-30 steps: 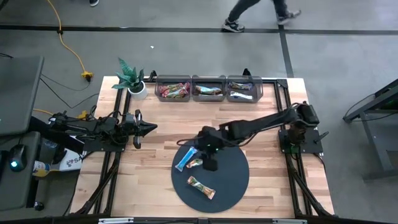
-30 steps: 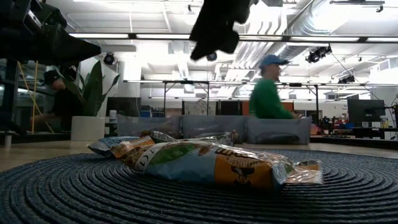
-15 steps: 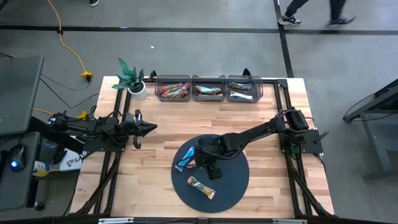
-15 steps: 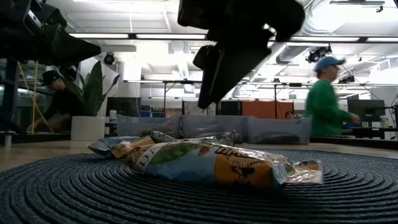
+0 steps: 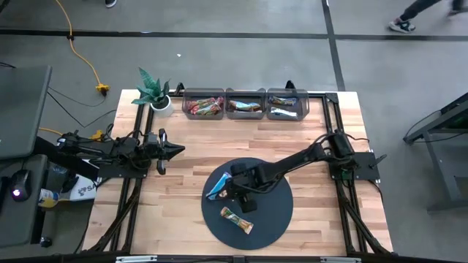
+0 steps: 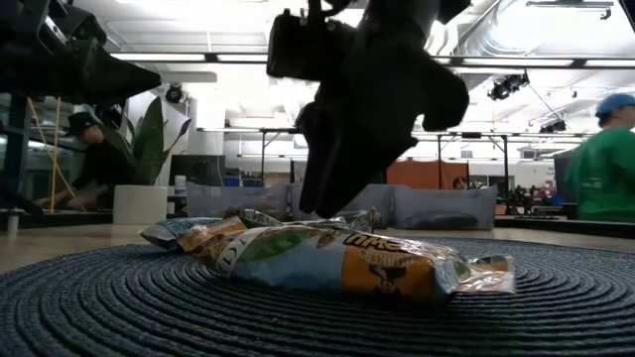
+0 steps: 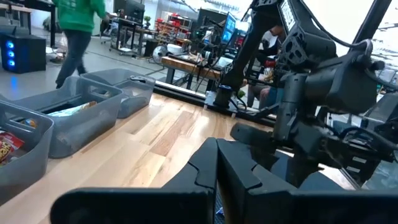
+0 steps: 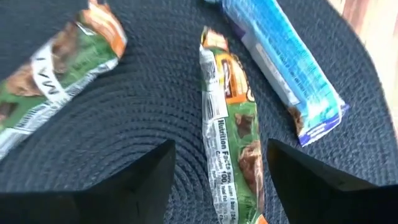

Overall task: Pick and place Granola Bars by type
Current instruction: Put the yellow granola bar into the middle black bin

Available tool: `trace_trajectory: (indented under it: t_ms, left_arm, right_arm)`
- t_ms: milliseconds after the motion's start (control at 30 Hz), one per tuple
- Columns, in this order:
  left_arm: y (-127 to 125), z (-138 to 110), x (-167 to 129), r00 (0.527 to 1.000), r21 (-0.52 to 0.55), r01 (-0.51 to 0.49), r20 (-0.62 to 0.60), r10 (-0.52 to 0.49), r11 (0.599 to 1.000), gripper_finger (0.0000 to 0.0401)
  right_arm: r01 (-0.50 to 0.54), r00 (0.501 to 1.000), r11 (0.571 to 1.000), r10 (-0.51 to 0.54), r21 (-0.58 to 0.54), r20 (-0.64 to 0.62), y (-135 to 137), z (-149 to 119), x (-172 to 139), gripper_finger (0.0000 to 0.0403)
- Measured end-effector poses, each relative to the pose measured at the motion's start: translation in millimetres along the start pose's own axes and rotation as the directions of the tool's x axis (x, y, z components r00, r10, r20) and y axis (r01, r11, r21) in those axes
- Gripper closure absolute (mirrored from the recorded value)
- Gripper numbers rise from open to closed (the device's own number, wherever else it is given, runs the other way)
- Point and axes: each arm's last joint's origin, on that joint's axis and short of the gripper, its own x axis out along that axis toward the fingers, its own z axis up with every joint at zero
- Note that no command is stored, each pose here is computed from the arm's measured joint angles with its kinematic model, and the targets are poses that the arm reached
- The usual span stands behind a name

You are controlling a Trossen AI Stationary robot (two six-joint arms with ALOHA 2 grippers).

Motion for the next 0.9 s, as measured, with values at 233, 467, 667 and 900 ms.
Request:
trace_trajectory:
  t_ms: [233, 467, 667, 900]
  left_arm:
    - [0.0, -0.1, 0.0, 1.000, 0.000, 0.000, 0.000, 0.000, 1.000, 0.0400]
    - [0.0, -0.1, 0.0, 1.000, 0.000, 0.000, 0.000, 0.000, 1.000, 0.0400]
    - [0.0, 0.0, 0.0, 1.000, 0.000, 0.000, 0.000, 0.000, 1.000, 0.0400]
    - [0.0, 0.0, 0.0, 1.000, 0.000, 0.000, 0.000, 0.000, 1.000, 0.0400]
  right_arm:
    - [0.050, 0.999, 0.998, -0.050, 0.035, -0.013, -1.1, -1.7, 5.5, 0.0166]
    - [0.047, 0.999, 0.998, -0.048, 0.052, 0.001, -1.1, -0.2, 5.5, 0.0166]
    - [0.043, 0.999, 0.998, -0.044, 0.046, 0.000, 2.0, -0.4, 5.3, 0.0166]
    - [0.063, 0.998, 0.997, -0.063, 0.046, -0.008, 0.7, -1.1, 5.3, 0.0166]
